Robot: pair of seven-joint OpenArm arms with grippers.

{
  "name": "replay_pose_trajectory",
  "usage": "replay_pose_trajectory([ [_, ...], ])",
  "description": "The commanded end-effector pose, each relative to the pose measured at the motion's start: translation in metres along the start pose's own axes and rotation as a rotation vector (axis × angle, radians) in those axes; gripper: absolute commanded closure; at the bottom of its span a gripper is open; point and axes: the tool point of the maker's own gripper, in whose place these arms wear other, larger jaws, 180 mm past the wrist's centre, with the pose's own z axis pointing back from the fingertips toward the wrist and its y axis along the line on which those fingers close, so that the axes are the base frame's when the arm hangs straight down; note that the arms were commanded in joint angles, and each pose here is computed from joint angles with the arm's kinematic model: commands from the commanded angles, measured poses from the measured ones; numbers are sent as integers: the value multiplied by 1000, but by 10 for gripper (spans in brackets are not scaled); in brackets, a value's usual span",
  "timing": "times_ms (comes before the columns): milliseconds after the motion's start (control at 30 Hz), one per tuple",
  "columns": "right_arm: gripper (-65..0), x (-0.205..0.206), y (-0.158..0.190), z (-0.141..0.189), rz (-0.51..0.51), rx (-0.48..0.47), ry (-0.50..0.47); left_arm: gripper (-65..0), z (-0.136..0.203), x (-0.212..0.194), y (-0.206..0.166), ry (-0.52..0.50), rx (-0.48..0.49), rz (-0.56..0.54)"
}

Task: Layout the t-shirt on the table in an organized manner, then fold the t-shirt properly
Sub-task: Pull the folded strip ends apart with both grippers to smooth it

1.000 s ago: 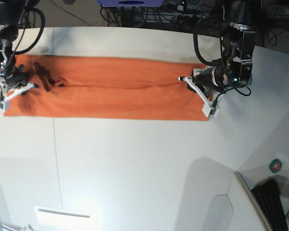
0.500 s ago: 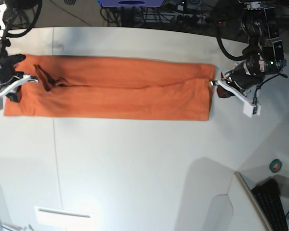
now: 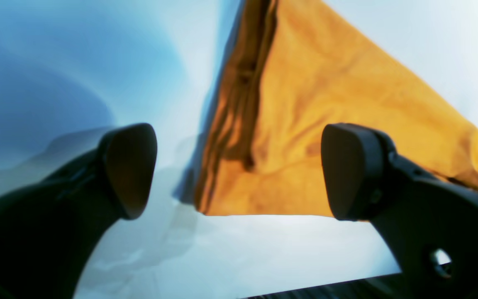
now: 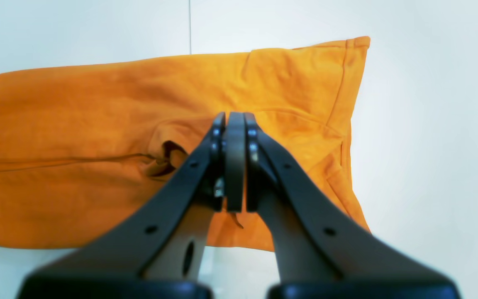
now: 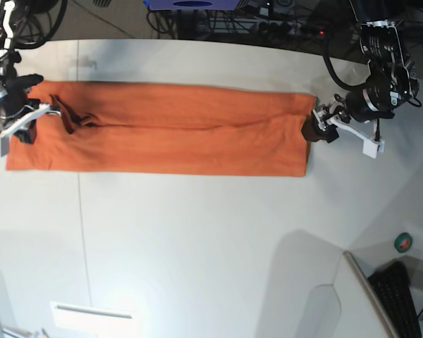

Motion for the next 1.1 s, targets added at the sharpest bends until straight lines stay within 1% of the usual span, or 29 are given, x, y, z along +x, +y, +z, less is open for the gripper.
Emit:
replay_pose_trajectory([
  [0, 0, 13, -3, 3, 9, -2, -44, -594, 2, 14, -2, -31, -14, -11],
  [167, 0, 9, -4, 4, 10, -3, -34, -594, -6, 10, 5, -6, -10, 25],
  [333, 0, 8, -1, 4, 12, 3, -31, -594, -20, -10, -6, 74, -29, -14],
  [400, 0, 8, -1, 4, 12, 3, -31, -592, -23, -14, -6, 81, -30, -13],
  [467, 0, 8, -1, 4, 12, 3, -31, -592, -29, -15, -10, 63, -37, -18],
  [533, 0, 8, -2, 4, 11, 1, -32, -592, -39, -25, -15, 77, -47, -33],
  [600, 0, 8, -3, 4, 10, -2, -33, -587, -42, -35, -11, 108, -40, -37],
  [633, 0, 9, -4, 5, 10, -3, -34, -564, -43, -38, -8, 116, -33, -29],
  [667, 0, 9, -3, 5, 11, -1, -34, -523, -43, -40, -5, 121, -29, -20],
  [733, 0, 9, -3, 5, 11, -1, -34, -410, -43, -43, -1, 128, -22, -11],
  [900, 0, 9, -3, 5, 12, -1, -36, -63, -40, -37, 4, 119, -10, -22],
  [933, 0, 9, -3, 5, 12, 0, -35, 0, -40, -30, 4, 95, -9, -25],
  [1033, 0, 9, -3, 5, 12, -1, -36, 0, -35, -11, 14, -6, 11, -5],
  [1067, 0, 9, -3, 5, 12, -1, -36, 0, -32, -5, 22, -26, 34, -24],
])
